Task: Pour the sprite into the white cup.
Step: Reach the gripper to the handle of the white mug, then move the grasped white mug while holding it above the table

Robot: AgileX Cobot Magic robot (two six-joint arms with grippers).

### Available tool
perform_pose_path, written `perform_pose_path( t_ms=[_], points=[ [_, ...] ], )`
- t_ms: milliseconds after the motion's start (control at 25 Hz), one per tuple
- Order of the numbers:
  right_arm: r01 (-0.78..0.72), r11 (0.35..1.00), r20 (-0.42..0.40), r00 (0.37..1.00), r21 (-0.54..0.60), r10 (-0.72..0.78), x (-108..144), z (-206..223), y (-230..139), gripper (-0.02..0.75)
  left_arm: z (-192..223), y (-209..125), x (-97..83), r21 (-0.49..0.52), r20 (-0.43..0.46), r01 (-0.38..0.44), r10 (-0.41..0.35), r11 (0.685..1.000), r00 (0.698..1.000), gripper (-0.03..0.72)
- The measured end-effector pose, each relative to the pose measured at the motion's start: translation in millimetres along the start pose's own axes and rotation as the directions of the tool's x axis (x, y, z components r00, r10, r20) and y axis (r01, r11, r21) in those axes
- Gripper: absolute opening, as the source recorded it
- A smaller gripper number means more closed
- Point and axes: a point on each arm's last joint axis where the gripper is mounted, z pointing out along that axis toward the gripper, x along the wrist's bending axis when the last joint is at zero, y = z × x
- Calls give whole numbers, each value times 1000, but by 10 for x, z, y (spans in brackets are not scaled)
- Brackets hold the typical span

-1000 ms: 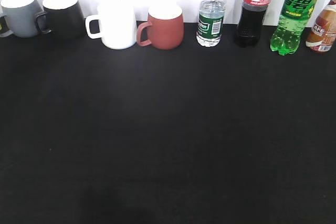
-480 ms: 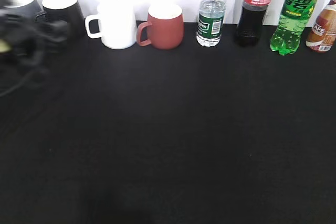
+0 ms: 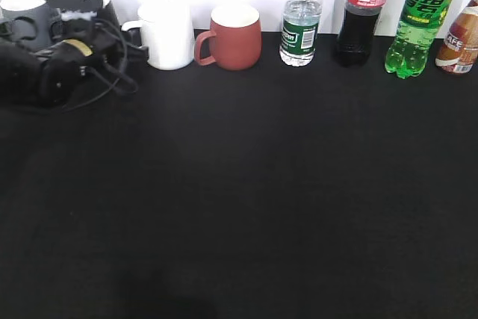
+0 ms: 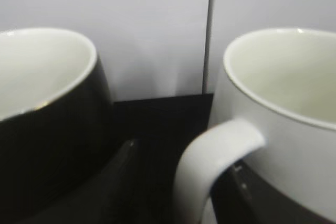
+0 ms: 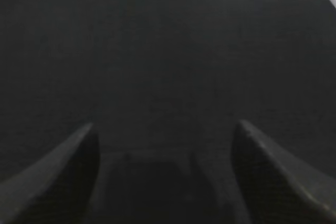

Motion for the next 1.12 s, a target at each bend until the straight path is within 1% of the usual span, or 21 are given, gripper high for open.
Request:
perform_pose_path(
  t_ms=[80,280,360,480,600,680,720,800,960,1120],
  points=[
    [-20,1000,-34,999,-1,20,31,-1,2,586,87,1,0,-12,-1,3,-3,1000,1000,337],
    [-25,1000,-42,999,-2,25,38,-1,3,586,210,-28,2,-40,-5,8,-8,999,1000,326],
    [-25,1000,-43,999,-2,25,39,-1,3,585,228,-32,-2,-58,0,1,-1,998,1000,275],
    [-26,1000,-44,999,-2,26,40,-2,3,585,227,-6,-10,-88,8,-9,10,996,1000,237],
    [-28,1000,-45,999,-2,28,41,-2,3,586,227,0,-17,-100,14,-18,20,995,1000,158],
    [-28,1000,-45,999,-2,28,41,-2,3,586,235,-18,-50,-110,46,-59,65,992,997,105],
    [-28,1000,-45,999,-2,28,41,-2,3,586,253,-70,-60,-114,57,-71,78,991,995,89],
    [-28,1000,-45,999,-2,28,41,-2,3,586,266,-104,-57,-130,57,-78,86,988,995,83],
    [-27,1000,-45,999,-2,27,41,-2,3,586,272,-106,-60,-209,54,-81,95,975,994,55],
    [-27,1000,-45,999,-2,27,41,-2,3,586,250,-19,-38,-307,20,-85,95,948,995,39]
  ],
)
